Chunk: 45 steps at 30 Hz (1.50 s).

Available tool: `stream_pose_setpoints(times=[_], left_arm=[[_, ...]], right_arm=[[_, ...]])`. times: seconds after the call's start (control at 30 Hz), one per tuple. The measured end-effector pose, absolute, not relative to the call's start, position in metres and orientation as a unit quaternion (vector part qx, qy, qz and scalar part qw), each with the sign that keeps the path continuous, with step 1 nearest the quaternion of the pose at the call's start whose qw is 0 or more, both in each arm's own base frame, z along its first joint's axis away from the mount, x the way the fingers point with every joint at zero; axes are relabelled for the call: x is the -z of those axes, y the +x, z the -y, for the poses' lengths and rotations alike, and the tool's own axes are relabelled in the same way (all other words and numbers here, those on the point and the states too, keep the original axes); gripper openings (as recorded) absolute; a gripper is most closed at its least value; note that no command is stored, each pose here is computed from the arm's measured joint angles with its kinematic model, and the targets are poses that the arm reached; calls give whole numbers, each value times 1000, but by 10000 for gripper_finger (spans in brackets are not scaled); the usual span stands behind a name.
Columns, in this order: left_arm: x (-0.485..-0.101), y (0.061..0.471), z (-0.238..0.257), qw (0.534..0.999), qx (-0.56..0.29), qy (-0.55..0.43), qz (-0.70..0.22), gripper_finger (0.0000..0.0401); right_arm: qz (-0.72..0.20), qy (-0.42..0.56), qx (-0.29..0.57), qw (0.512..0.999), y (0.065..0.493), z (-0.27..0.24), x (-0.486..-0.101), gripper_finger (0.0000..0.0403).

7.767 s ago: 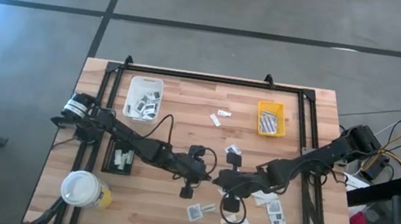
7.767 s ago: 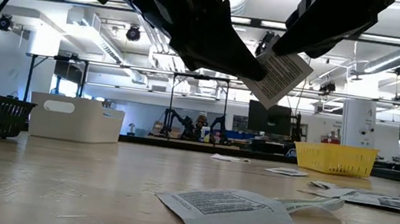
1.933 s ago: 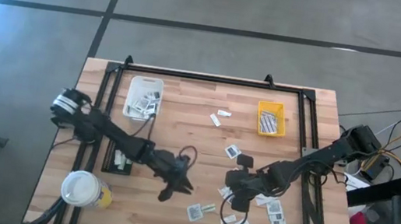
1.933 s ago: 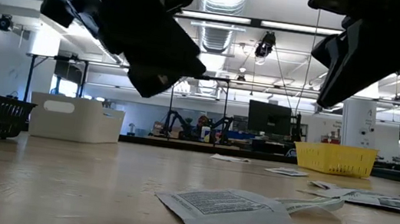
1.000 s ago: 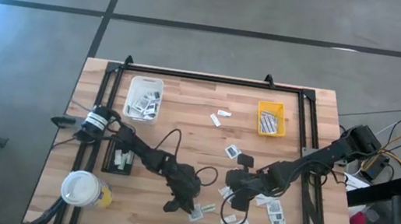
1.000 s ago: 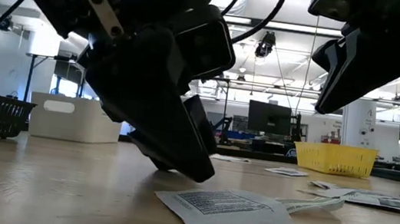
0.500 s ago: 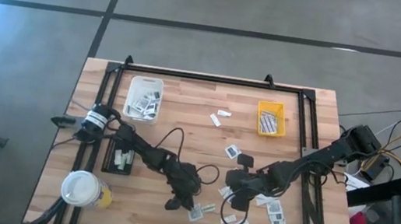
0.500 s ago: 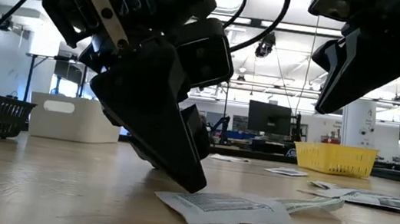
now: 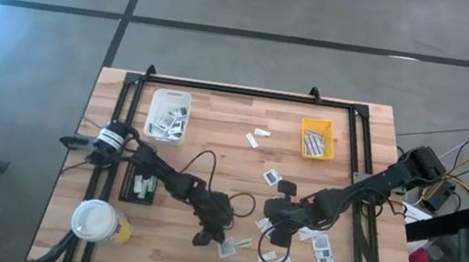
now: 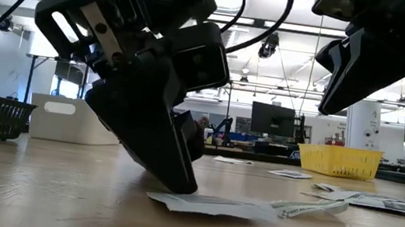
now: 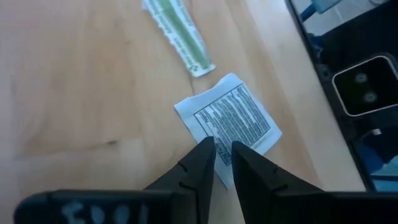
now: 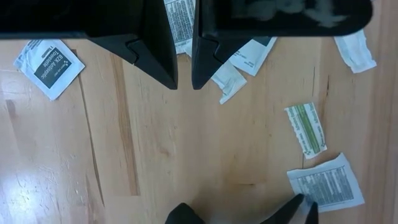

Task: Pick & Place First Aid Supplies
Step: Put the gray towelette pack into the white bin

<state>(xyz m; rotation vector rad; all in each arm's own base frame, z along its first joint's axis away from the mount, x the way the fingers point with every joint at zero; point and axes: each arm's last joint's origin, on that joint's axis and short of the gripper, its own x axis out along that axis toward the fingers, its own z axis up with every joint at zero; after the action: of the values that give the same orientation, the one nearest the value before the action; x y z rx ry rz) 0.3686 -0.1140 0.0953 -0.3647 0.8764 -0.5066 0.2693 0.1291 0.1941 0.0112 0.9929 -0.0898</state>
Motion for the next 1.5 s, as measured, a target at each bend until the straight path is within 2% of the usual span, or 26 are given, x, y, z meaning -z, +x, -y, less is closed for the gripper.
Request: stream_pose_setpoints(times=[0.37,0.6,0.73,1.0,1.13,1.33,1.5], left_arm=[[-84,360,105,866,139,-109,-468,80],[-83,362,95,876,74,-94,-467,80],[-83,365,83,876,28,-129,-464,80],[-83,369,62,848,-63,-270,-452,80],[-85,371,60,853,-66,-274,-439,80],[-113,375,67,905,-47,-199,-374,80],[-136,370,70,924,-38,-142,-354,80]], right_arm=[[-475,6,43,879,269,-129,-194,44],[-474,-3,37,880,270,-129,-194,44],[-471,-29,21,881,271,-130,-195,44],[-446,-111,-32,888,273,-131,-191,44],[-443,-138,-47,884,272,-131,-190,44],[-442,-143,-50,884,272,-131,-190,44],[-444,-157,-56,880,271,-130,-187,44]])
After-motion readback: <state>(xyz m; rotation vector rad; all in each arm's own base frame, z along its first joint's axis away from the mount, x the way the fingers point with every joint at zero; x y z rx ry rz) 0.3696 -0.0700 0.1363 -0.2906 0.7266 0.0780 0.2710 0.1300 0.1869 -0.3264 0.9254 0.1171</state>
